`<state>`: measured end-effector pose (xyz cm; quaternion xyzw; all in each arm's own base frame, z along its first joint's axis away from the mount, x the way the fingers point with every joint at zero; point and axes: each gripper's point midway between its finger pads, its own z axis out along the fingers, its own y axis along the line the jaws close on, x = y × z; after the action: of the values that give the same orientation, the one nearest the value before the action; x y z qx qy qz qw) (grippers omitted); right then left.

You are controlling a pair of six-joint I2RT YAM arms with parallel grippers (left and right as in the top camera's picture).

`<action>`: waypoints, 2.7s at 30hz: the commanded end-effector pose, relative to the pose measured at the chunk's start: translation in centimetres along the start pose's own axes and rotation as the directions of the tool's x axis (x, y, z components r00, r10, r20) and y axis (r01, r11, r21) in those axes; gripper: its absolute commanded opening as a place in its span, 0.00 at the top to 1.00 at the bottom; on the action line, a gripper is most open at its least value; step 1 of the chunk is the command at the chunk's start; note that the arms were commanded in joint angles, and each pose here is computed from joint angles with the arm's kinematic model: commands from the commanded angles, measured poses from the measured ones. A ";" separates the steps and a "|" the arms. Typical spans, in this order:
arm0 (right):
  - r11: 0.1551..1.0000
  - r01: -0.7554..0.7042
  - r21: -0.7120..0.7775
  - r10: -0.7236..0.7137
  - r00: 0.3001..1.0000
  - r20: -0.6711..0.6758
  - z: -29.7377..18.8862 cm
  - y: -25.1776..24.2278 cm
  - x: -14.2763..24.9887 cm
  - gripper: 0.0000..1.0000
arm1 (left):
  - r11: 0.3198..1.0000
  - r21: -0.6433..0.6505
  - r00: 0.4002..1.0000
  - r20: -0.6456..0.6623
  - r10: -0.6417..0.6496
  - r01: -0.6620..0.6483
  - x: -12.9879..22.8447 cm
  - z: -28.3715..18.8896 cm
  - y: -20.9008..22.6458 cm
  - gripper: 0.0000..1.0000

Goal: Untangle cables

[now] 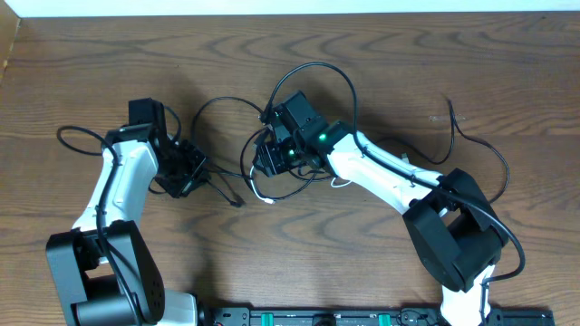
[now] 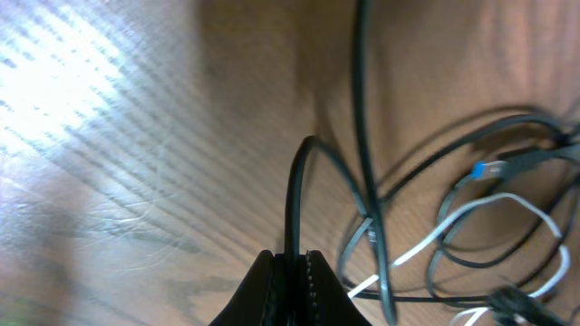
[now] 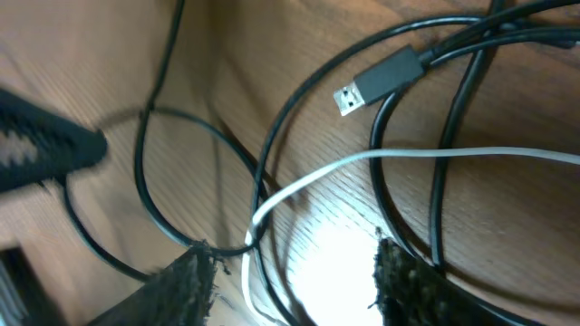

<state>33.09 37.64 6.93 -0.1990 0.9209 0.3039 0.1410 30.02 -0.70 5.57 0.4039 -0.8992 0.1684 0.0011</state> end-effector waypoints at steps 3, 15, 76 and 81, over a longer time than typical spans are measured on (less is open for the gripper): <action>0.936 -0.351 0.018 0.351 0.936 0.024 0.4 0.1 -0.2 0.44 | 0.997 -0.051 0.999 -0.008 0.049 -0.050 0.2 0.9 1.3 0.92; 0.754 -0.657 -0.007 0.657 0.754 0.034 2.8 -0.7 -0.4 0.51 | 0.997 -0.054 0.999 -0.012 0.050 -0.051 0.3 1.0 1.5 0.92; 0.905 -0.383 -0.185 0.413 0.893 0.176 -7.7 -5.8 -8.1 0.99 | 0.996 -0.072 0.998 0.015 0.054 -0.053 -0.2 1.0 1.7 0.92; 0.924 -0.377 -0.055 0.380 0.896 0.229 -10.7 -7.2 -7.4 0.99 | 0.996 -0.069 0.998 0.019 0.056 -0.054 -0.3 1.0 1.6 0.92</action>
<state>40.28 29.80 12.13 0.0422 0.9128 0.3872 0.1230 29.61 0.04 4.77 0.3831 -0.9123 0.1444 -0.0063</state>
